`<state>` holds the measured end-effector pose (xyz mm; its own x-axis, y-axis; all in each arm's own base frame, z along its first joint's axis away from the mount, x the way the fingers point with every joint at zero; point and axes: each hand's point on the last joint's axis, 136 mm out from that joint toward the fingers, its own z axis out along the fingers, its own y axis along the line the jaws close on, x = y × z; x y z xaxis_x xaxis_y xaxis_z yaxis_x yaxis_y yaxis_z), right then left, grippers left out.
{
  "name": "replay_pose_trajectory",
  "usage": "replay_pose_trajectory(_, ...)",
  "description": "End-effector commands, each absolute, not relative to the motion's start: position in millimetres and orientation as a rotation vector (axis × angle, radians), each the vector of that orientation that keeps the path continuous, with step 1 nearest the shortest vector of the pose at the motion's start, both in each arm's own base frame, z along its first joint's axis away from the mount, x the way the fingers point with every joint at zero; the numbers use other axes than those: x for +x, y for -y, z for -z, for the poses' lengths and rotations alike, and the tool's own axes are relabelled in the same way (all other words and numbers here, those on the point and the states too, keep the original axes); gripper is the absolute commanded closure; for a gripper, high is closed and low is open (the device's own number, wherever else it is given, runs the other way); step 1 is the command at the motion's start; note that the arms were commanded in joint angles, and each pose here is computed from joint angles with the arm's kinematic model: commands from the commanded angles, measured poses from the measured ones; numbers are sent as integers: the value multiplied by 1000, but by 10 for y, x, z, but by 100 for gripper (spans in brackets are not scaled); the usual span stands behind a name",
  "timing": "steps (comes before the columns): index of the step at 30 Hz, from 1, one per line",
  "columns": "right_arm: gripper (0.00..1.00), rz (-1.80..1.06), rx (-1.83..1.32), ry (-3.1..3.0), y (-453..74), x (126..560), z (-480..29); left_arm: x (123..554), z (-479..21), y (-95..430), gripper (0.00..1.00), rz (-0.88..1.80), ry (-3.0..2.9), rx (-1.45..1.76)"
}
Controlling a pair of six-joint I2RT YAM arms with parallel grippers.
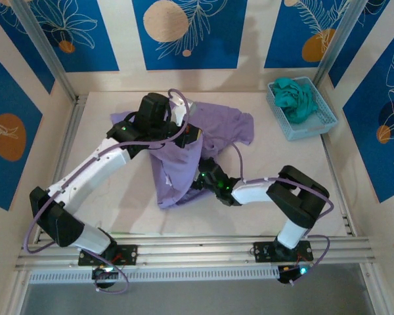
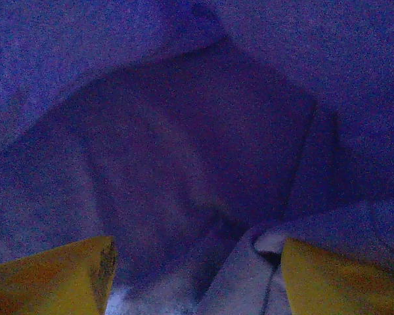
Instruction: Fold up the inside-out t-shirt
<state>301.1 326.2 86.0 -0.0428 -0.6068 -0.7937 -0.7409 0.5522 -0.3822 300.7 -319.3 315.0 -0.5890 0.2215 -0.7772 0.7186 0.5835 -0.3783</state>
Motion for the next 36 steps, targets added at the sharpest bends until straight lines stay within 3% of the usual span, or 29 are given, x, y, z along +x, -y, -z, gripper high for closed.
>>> replay_pose_trajectory(1,33,-197,-1156,-1649,-3371,2966,-1043,2989,-3237,3207,100,906,-2092,772)
replay_pose_trajectory(5,35,-216,-1209,-1659,-3482,3049,-972,2881,-3298,3241,100,969,-2067,811)
replay_pose_trajectory(17,36,-25,-1120,-1908,-3260,3898,-621,2319,-3998,3236,100,1246,-1823,902)
replay_pose_trajectory(25,25,44,-957,-2193,-2911,4273,-418,2076,-4506,3227,100,1370,-1646,937)
replay_pose_trajectory(29,20,63,-945,-2280,-2889,4329,-307,2054,-4681,3225,100,1385,-1592,940)
replay_pose_trajectory(31,12,66,-951,-2295,-2903,4345,-285,2042,-4765,3231,100,1391,-1569,945)
replay_pose_trajectory(36,8,74,-990,-2348,-2926,4358,-231,2055,-4925,3258,100,1402,-1540,947)
